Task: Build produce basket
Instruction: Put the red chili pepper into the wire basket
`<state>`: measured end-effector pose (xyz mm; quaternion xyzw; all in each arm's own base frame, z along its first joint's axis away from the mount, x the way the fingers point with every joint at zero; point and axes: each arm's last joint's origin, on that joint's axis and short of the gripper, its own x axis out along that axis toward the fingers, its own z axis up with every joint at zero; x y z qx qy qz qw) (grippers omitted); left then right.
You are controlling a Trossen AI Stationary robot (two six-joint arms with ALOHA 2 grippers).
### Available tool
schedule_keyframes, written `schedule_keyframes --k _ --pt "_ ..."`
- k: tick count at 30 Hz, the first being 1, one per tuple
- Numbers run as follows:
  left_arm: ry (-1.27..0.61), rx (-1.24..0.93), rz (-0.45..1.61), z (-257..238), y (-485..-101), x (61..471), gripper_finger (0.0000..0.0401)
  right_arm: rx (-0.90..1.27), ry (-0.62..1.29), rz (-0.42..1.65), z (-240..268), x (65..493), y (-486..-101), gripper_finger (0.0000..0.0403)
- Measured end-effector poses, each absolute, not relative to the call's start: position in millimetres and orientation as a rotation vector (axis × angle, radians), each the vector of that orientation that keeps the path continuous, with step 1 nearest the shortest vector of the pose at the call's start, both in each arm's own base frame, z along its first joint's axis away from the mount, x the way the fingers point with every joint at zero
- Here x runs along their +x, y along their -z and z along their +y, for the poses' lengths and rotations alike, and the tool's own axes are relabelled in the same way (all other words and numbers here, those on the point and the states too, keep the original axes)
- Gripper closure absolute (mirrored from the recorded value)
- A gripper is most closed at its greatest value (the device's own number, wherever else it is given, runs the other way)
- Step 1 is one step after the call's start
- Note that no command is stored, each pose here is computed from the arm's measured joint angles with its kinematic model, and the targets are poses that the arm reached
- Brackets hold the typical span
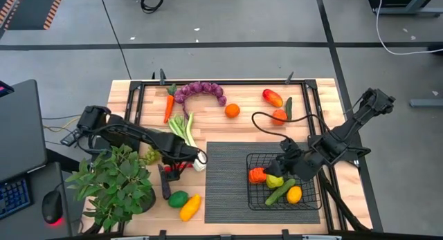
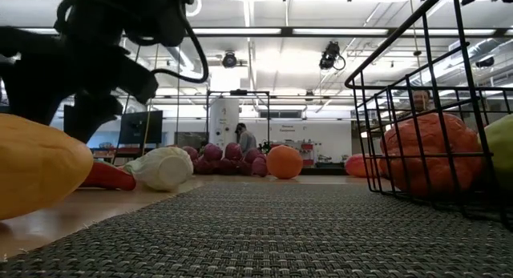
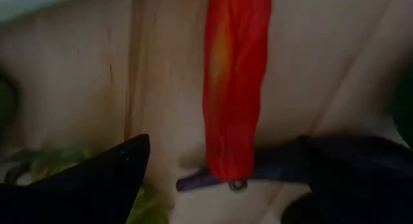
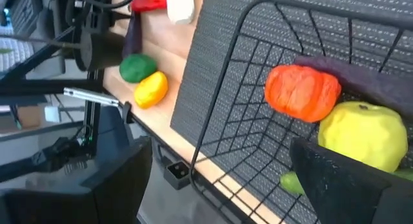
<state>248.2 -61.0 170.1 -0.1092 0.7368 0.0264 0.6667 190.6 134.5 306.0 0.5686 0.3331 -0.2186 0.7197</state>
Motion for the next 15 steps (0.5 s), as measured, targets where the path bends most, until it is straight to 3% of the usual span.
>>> schedule_keyframes --k 10,15 --pt "-0.124 -0.354 1.607 -62.7 -149.6 243.7 0.0013 1.294 0.554 0.685 117.9 201.6 -305.8 0.0035" --pt "-0.131 -0.382 1.573 -64.0 -152.6 248.6 0.0079 1.313 0.584 0.663 110.0 206.1 -305.8 0.0035"
